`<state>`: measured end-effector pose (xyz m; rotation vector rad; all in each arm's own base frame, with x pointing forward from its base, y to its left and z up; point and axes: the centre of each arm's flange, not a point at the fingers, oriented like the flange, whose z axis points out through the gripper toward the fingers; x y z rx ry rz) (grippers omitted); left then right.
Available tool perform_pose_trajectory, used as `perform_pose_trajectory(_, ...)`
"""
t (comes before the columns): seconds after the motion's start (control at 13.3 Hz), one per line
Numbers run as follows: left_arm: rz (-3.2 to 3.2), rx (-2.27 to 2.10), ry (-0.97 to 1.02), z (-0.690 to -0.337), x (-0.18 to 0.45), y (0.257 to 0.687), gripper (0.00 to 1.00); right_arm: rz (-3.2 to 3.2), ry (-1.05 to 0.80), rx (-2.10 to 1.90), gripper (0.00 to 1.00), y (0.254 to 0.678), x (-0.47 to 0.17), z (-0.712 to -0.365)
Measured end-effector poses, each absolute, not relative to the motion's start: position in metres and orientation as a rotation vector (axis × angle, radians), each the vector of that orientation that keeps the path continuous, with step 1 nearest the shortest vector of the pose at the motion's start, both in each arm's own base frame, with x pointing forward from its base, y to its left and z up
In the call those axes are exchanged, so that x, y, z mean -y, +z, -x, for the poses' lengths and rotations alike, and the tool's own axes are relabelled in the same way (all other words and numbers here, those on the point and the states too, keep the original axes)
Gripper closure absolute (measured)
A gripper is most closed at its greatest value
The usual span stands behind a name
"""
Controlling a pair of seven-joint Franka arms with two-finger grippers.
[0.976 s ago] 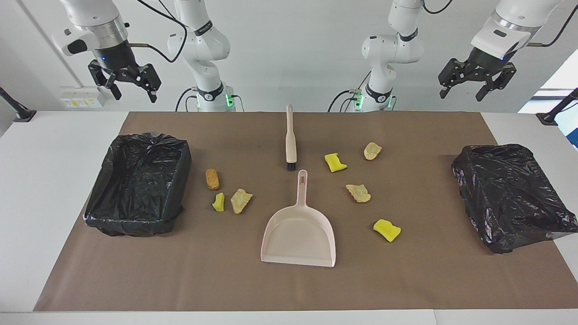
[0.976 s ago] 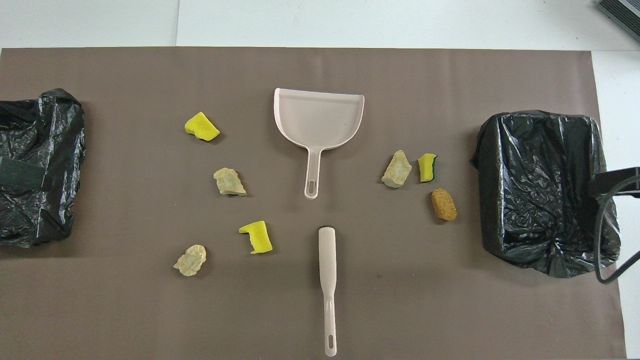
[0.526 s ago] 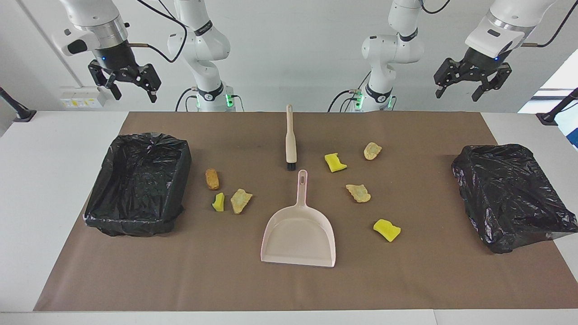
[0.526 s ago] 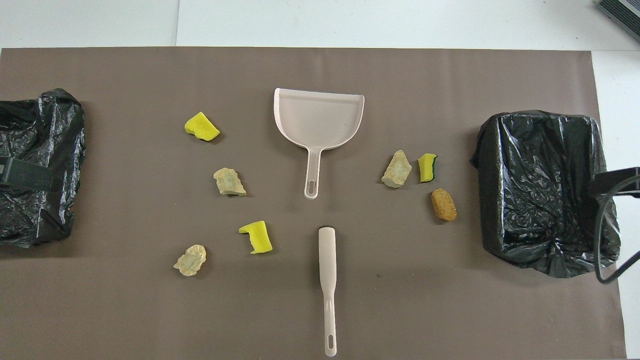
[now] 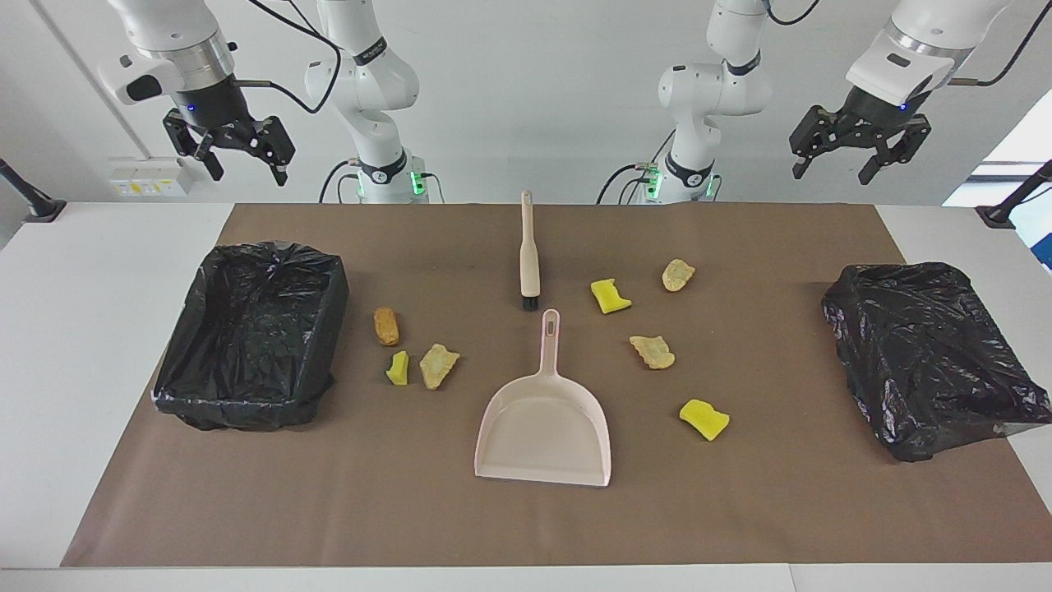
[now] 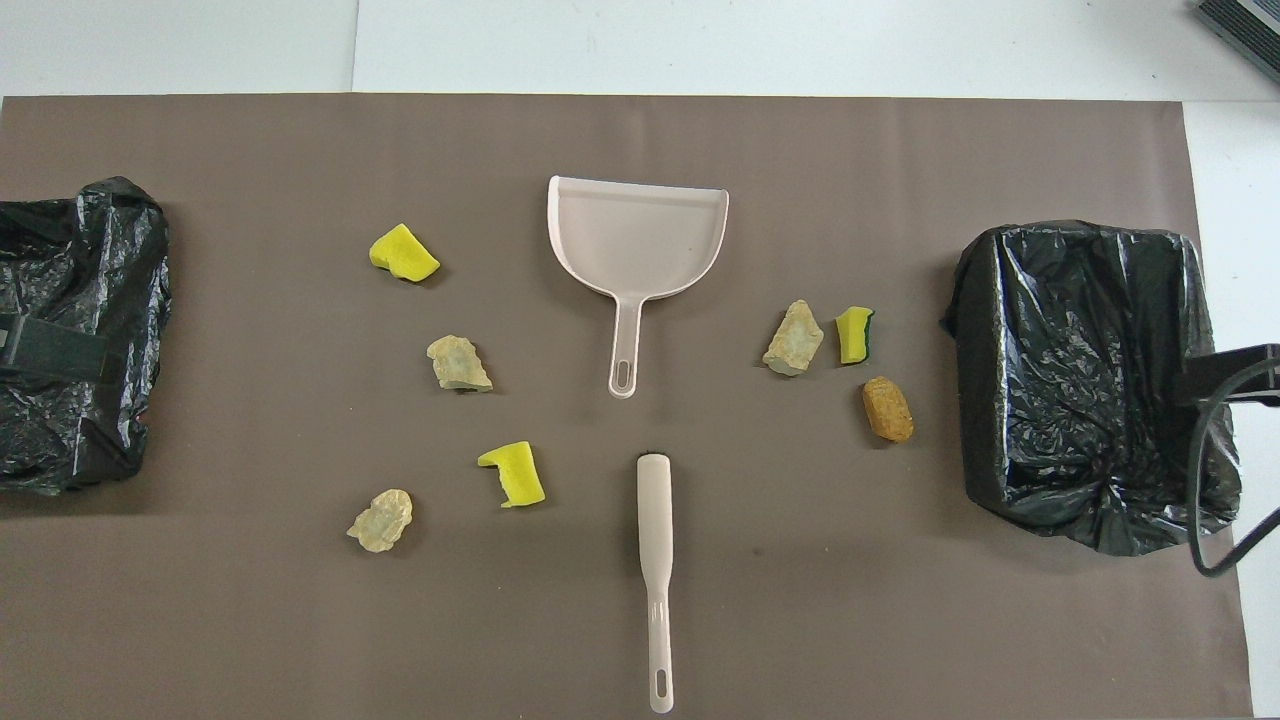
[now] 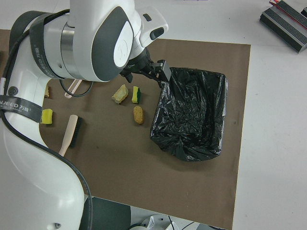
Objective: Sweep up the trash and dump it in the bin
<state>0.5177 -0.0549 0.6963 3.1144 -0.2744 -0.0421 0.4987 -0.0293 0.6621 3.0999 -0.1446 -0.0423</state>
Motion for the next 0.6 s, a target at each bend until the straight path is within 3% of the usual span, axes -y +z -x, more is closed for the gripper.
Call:
perform_pose_trajectory(0.3, -3.111, 0.316, -0.043, -0.515, 0.069, 0.697, 0.0, -3.099, -0.058, 0.131, 0.0, 0.651, 0.025, -0.506)
perform_pose_trajectory(0.6, -3.094, 0.41, -0.108, -0.504, 0.13, 0.679, 0.0, -3.094, -0.024, 0.224, 0.0, 0.6, -0.012, -0.555)
